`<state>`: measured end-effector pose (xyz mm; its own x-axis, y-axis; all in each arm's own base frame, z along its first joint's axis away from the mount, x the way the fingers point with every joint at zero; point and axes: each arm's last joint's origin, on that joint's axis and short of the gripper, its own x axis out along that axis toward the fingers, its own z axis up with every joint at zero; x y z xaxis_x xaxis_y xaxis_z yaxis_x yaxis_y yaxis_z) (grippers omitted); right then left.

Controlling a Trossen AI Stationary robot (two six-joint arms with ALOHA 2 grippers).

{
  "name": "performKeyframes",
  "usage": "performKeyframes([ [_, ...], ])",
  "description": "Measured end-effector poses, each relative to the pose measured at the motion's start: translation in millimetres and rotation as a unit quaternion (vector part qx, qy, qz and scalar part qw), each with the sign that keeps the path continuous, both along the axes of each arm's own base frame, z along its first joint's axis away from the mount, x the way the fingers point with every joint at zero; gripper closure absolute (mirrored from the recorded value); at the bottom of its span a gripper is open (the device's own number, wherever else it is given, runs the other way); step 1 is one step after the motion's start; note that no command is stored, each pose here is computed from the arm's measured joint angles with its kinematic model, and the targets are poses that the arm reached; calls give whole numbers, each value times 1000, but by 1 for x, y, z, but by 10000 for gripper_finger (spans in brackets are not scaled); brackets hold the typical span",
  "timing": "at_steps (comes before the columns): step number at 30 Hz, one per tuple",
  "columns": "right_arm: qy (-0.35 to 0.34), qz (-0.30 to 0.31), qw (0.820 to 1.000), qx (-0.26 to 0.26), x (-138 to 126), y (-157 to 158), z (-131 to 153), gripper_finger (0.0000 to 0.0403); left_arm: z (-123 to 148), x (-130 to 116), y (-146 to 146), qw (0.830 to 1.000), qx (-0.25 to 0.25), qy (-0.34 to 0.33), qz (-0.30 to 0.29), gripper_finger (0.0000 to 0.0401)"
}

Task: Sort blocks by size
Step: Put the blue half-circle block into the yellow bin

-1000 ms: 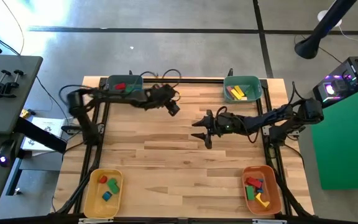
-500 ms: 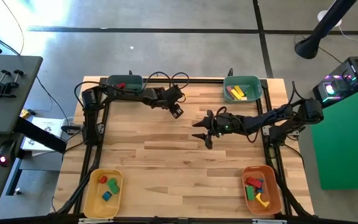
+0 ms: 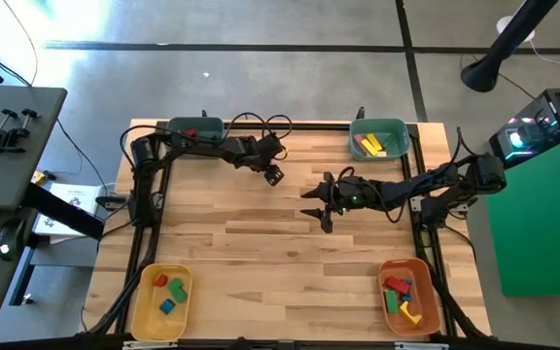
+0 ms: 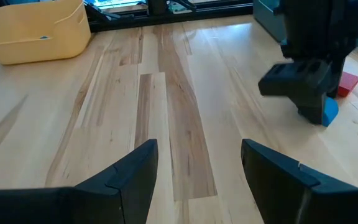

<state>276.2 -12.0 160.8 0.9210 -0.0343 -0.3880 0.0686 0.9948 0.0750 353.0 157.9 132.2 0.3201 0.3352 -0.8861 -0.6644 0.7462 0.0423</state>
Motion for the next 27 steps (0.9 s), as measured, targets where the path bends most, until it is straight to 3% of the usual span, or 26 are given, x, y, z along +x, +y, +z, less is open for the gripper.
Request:
performKeyframes([
  [4,0,0,1000,0,0,0,0,176,-13,4,0,1000,-15,3,-7,134],
  [7,0,0,1000,0,0,0,0,176,-20,6,-3,1000,-23,9,-14,155],
  [10,0,0,1000,0,0,0,0,176,-22,9,-11,999,-24,12,-21,197],
  [15,2,0,1000,0,0,0,0,176,-14,10,-23,999,-23,19,-33,303],
  [16,2,0,1000,0,0,0,0,176,-11,9,-26,999,-24,22,-37,305],
  [20,4,0,1000,0,0,0,-1,176,12,0,-50,996,-42,46,-65,305],
  [23,8,1,1000,0,-1,0,-1,176,47,-6,-77,994,-36,29,-97,305],
  [27,6,3,1000,-6,0,0,-1,176,84,-26,-142,974,-61,55,-213,305],
])
